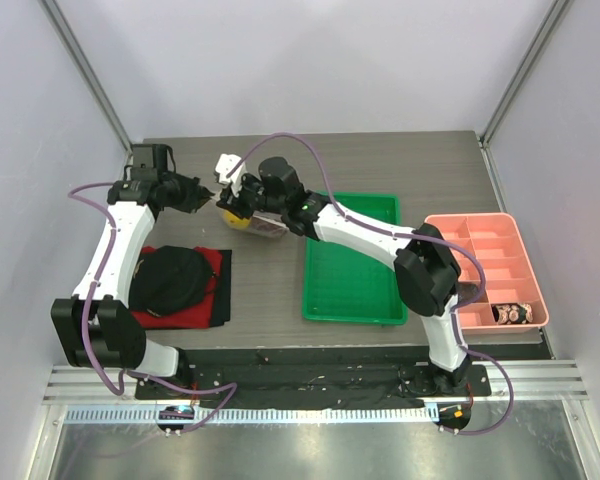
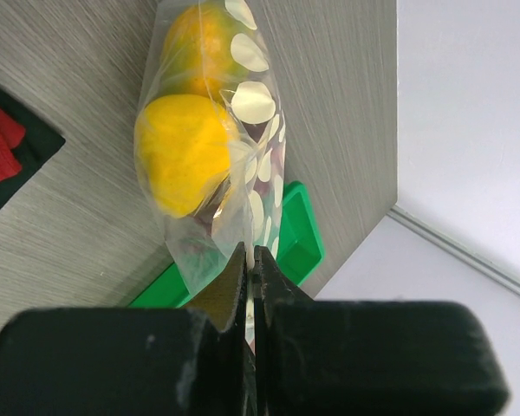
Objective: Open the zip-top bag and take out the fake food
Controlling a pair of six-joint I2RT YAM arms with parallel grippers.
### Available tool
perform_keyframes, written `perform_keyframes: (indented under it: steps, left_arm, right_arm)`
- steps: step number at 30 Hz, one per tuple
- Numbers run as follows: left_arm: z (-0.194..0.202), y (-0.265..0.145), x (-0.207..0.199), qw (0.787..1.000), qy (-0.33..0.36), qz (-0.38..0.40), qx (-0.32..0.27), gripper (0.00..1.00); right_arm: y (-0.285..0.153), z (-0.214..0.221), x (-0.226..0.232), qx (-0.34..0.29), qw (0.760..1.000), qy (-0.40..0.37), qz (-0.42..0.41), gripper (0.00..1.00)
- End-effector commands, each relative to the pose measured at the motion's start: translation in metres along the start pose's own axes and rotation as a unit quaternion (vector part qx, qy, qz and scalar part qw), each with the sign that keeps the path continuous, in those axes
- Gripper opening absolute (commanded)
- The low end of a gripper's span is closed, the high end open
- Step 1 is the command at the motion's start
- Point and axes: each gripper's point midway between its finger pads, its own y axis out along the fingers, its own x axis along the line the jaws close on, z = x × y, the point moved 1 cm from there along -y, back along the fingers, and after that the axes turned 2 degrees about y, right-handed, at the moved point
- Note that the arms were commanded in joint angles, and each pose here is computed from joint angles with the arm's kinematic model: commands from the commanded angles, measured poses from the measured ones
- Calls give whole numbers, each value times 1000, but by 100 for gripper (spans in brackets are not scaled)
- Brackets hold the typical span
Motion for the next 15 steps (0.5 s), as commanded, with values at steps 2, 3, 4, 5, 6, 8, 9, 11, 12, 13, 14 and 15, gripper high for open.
perform_keyframes:
  steps: [2,3,4,5,6,8,9,11,12,13,14,15]
  left_arm:
    - [1,-17,-11,1000,1,23,-6,0]
    - [1,-17,-12,1000,1,24,-5,0]
    - [1,-16,-12,1000,1,23,-4,0]
    - [1,-17,-12,1000,1,24,-5,0]
    - [1,-18,-13,1000,0,25,-4,0]
    - [1,-17,-12,1000,-1,25,-4,0]
    - [0,-17,-11,1000,0,23,-7,0]
    - [-2,-16,-11,1000,1,22,-13,0]
    - [-6,-15,-10,1000,-1,20,-22,0]
    - [-7,-15,-12,999,-1,24,-25,0]
    - [-12,-15,-14,999,-4,27,-31,0]
    - [-15,-15,-15,999,-6,29,-34,0]
  right_arm:
    - [9,-24,-1,-38,999,-14,0,28]
    - [9,-24,-2,-37,999,-14,0,26]
    - [10,-23,0,-35,999,-14,-1,21]
    - [10,-22,0,-34,999,-15,-1,18]
    - [10,-22,1,-35,999,-15,-2,14]
    - [9,-23,1,-34,999,-18,-5,1]
    - [8,-22,2,-30,999,-19,-3,1]
    - [4,-20,2,-22,999,-27,2,1]
    - [-4,-16,-1,-12,999,-28,18,1]
    - [-9,-15,-3,-7,999,-29,27,1]
    - [-15,-14,-4,-3,999,-32,36,1]
    - [-21,2,-1,16,999,-30,39,1]
